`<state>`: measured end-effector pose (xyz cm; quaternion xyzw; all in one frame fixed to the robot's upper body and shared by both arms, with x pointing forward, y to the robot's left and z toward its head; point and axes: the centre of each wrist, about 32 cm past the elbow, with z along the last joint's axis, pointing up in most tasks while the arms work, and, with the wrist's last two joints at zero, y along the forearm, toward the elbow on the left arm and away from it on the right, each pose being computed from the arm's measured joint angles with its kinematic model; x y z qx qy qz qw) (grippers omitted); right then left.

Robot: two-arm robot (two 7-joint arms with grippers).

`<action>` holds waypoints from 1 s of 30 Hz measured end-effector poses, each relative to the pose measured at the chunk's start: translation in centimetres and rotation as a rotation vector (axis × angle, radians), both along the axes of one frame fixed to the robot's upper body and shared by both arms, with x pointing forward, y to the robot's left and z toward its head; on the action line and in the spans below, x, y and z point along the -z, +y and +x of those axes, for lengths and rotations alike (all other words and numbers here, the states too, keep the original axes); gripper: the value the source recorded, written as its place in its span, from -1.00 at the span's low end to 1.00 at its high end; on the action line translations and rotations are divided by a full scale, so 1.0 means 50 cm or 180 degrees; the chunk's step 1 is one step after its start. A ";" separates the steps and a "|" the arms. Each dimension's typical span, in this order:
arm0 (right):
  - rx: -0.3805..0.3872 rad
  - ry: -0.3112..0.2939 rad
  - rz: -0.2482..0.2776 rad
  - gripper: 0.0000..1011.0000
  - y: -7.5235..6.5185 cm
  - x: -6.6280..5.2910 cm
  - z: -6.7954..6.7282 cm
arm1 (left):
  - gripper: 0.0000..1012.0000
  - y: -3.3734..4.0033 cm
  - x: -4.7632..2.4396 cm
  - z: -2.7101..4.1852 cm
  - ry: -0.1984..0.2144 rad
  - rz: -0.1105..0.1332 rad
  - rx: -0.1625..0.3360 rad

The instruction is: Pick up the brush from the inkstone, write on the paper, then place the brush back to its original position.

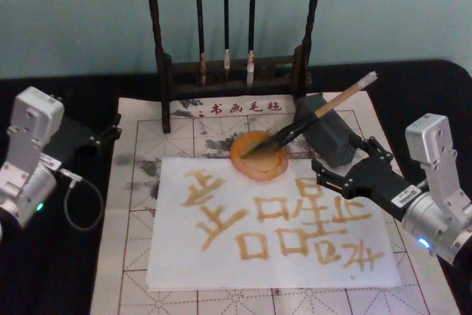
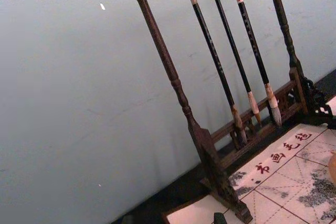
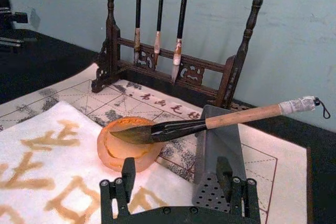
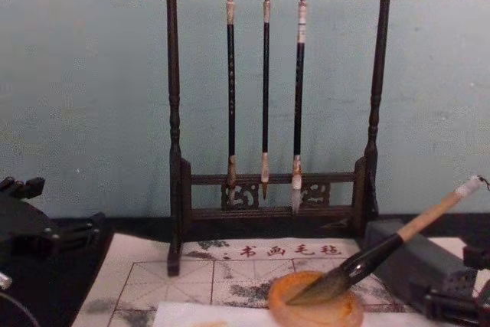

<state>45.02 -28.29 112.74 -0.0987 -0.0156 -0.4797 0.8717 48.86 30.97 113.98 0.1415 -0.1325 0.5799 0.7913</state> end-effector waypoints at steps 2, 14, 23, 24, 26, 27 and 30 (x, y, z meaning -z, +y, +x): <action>0.0003 0.0002 0.0005 0.98 0.000 0.000 0.000 | 0.98 0.000 0.000 0.000 0.0000 0.0000 0.0000; 0.0011 0.0008 0.0022 0.98 0.000 0.000 0.000 | 0.98 0.000 0.000 0.000 0.0000 0.0000 0.0000; 0.0015 0.0009 0.0025 0.98 0.000 0.000 0.000 | 0.98 0.000 0.000 0.000 0.0000 0.0000 0.0000; 0.0015 0.0009 0.0025 0.98 0.000 -0.001 0.000 | 0.98 0.000 0.000 0.000 0.0000 0.0000 0.0000; 0.0015 0.0010 0.0026 0.98 0.000 0.000 0.000 | 0.98 0.000 0.000 0.000 0.0000 0.0000 0.0000; 0.0015 0.0010 0.0026 0.98 0.000 0.000 0.000 | 0.98 0.000 0.000 0.000 0.0000 0.0000 0.0000; 0.0016 0.0010 0.0027 0.98 0.000 -0.001 0.000 | 0.98 0.000 0.000 0.000 0.0000 0.0000 0.0000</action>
